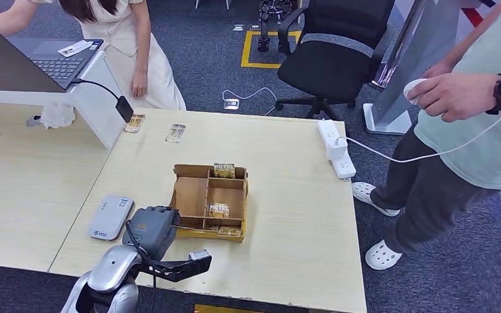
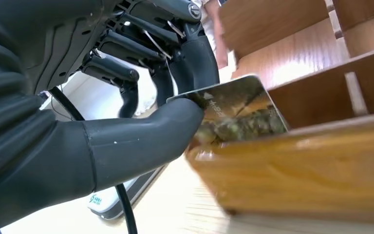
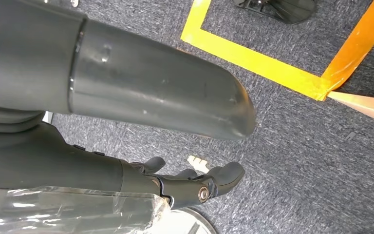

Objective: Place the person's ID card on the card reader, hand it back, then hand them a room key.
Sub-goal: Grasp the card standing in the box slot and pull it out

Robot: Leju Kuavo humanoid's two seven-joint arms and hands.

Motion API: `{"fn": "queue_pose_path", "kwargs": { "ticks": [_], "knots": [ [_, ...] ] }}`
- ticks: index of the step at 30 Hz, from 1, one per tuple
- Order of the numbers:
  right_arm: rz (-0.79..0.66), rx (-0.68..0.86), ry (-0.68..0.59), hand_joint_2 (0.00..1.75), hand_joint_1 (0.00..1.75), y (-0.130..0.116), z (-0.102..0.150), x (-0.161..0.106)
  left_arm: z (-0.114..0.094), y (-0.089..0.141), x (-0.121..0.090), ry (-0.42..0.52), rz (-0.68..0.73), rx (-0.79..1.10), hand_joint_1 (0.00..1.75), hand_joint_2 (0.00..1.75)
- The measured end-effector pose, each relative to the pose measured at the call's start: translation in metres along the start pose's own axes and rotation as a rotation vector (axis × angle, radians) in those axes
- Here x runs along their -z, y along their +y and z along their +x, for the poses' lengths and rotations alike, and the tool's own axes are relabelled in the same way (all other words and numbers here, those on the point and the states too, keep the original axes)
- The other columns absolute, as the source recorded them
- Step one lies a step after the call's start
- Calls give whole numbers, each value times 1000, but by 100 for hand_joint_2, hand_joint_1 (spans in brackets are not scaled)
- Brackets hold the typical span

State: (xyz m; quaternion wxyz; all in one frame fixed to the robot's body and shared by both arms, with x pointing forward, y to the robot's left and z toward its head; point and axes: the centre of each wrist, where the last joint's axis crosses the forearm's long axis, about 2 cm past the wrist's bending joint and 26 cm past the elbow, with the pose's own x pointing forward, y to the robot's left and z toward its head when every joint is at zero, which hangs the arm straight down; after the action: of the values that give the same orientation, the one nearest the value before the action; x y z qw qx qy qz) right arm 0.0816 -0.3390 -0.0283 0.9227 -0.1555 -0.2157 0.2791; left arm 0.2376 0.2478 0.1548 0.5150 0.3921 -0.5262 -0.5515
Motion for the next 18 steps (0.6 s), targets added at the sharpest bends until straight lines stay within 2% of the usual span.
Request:
{"fn": "queue_pose_path", "kwargs": {
  "ticks": [2,6,18],
  "knots": [
    [-1,-1,-1,0,0,0,0,0,0,0,0,-1,-2,-3,157,175],
    [-3,-3,-3,0,0,-1,1,0,0,0,0,-8,-2,-13,171,175],
    [4,-4,5,0,0,-1,2,0,-3,-2,0,-25,9,-90,175,175]
  ]
}}
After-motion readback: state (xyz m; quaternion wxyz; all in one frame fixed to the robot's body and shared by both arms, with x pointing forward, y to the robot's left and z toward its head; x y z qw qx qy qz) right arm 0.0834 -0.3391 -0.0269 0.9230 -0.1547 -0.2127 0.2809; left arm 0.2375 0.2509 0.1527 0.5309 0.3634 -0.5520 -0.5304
